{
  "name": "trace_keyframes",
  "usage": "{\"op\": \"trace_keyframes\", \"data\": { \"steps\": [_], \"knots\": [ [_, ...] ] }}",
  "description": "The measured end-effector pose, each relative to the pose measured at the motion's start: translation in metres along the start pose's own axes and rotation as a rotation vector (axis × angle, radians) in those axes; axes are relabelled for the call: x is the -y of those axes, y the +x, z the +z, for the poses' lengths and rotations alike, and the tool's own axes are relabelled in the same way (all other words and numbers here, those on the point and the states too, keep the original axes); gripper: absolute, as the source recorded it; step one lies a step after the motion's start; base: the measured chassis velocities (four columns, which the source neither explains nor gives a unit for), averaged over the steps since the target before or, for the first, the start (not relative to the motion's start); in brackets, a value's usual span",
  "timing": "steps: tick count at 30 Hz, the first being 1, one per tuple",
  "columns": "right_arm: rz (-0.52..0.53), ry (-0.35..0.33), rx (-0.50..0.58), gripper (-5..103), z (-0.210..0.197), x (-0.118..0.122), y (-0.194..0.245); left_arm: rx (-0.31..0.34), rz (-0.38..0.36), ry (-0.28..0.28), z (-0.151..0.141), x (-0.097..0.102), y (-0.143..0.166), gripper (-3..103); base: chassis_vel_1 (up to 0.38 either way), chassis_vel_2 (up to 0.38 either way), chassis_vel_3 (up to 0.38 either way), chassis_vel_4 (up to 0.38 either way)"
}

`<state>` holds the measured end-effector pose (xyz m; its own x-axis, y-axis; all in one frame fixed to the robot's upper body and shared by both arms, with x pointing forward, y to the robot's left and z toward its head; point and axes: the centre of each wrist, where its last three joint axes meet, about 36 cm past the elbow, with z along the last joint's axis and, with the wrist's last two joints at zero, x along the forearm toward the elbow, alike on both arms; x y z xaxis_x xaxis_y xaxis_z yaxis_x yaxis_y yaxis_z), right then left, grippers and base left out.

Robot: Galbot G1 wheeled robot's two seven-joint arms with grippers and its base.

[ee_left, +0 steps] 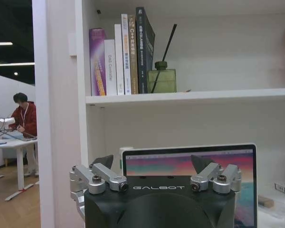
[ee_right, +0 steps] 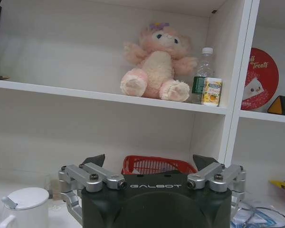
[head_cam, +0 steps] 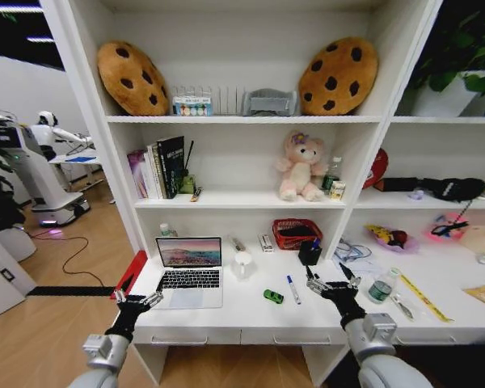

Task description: Organize the objects on the table.

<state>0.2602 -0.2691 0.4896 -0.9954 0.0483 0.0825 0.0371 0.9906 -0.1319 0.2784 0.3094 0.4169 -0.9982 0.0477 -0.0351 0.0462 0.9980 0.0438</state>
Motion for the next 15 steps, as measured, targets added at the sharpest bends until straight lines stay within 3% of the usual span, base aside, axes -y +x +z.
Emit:
{"op": "trace_keyframes", "data": {
  "steps": [5,9,11,12,13,14,15],
  "knots": [
    [0.005,-0.001,0.008,100,0.000,0.000,-0.005,-0.004,0.003,0.019,-0.022,0.002,-0.020,72,0.000,0.000,0.000,0.000],
    [0.003,-0.012,0.018,100,0.001,0.001,-0.013,-0.011,0.013,0.021,-0.029,0.003,-0.026,61,0.000,0.000,0.000,0.000],
    [0.001,-0.013,0.020,100,0.002,0.002,-0.017,-0.013,0.016,0.021,-0.030,0.003,-0.027,61,0.000,0.000,0.000,0.000],
    [-0.001,-0.010,0.023,100,0.002,0.003,-0.022,-0.015,0.024,0.021,-0.032,0.002,-0.030,50,0.000,0.000,0.000,0.000],
    [-0.005,-0.007,0.032,100,0.001,0.005,-0.030,-0.021,0.036,0.022,-0.034,0.001,-0.032,50,0.000,0.000,0.000,0.000],
    [-0.015,-0.002,0.035,100,-0.001,0.009,-0.037,-0.032,0.066,0.020,-0.035,0.000,-0.039,40,0.000,0.000,0.000,0.000],
    [-0.018,-0.001,0.036,100,-0.001,0.010,-0.039,-0.037,0.081,0.015,-0.036,0.000,-0.042,40,0.000,0.000,0.000,0.000]
  ]
}}
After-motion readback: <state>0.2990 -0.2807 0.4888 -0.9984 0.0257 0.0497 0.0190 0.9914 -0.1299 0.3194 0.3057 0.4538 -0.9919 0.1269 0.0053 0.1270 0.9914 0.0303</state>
